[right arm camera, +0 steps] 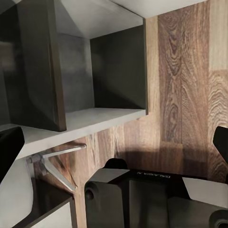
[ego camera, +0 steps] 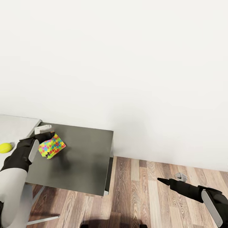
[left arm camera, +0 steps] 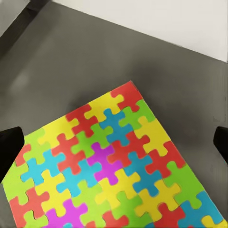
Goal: Put all the toys in the child's room - the three board games (two on the bed and one on the table), the two jigsaw puzzles on the table, and the tennis ball on the table - inside the toy box on the table in the child's room.
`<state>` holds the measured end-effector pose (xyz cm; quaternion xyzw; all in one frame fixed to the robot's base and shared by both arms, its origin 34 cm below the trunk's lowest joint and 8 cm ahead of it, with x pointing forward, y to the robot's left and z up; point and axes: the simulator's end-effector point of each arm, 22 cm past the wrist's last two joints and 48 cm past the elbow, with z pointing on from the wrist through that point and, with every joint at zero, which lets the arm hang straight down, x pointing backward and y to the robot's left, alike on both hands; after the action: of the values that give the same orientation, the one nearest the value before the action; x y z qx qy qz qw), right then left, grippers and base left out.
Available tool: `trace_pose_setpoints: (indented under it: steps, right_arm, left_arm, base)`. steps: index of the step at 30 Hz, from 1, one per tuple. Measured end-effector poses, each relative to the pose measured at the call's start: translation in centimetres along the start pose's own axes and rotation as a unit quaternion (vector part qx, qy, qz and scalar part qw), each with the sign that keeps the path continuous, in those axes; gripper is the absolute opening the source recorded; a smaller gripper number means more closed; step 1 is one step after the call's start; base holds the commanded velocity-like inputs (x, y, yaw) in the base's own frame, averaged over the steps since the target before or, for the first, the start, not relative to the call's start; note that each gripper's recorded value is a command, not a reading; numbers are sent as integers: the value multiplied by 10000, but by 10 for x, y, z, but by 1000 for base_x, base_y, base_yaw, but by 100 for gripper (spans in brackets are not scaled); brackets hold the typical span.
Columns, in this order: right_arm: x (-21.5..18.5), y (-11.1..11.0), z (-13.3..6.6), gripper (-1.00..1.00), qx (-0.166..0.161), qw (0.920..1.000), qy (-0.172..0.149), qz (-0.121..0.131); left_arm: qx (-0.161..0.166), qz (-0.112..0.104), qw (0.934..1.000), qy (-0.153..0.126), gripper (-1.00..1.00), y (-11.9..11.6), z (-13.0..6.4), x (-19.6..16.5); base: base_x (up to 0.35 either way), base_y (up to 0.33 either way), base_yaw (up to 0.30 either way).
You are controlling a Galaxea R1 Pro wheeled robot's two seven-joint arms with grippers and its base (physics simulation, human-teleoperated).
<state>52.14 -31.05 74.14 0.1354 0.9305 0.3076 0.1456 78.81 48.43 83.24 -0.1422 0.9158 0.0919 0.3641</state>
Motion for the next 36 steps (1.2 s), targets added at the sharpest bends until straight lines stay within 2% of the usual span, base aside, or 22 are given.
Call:
trace_pose_setpoints:
  steps: [4, 9, 18, 36]
  right_arm:
    - [0, 0, 0, 100, 0, 10000, -1, -1]
    - [0, 0, 0, 100, 2, 10000, 1, -4]
    - [0, 0, 0, 100, 2, 10000, 1, -1]
    - [0, 0, 0, 100, 0, 10000, 0, 0]
  left_arm:
    - [70, -102, 9999, 63, 100, 1, -3, -3]
    - [251, -108, 9996, 88, 100, 1, -5, -6]
    - [258, -107, 9994, 197, 100, 9, -2, 2]
    - [254, -99, 9994, 206, 100, 9, -2, 3]
  base:
    - [0, 0, 0]
    - [0, 0, 0]
    - [14, 12, 0]
    - [128, 87, 0]
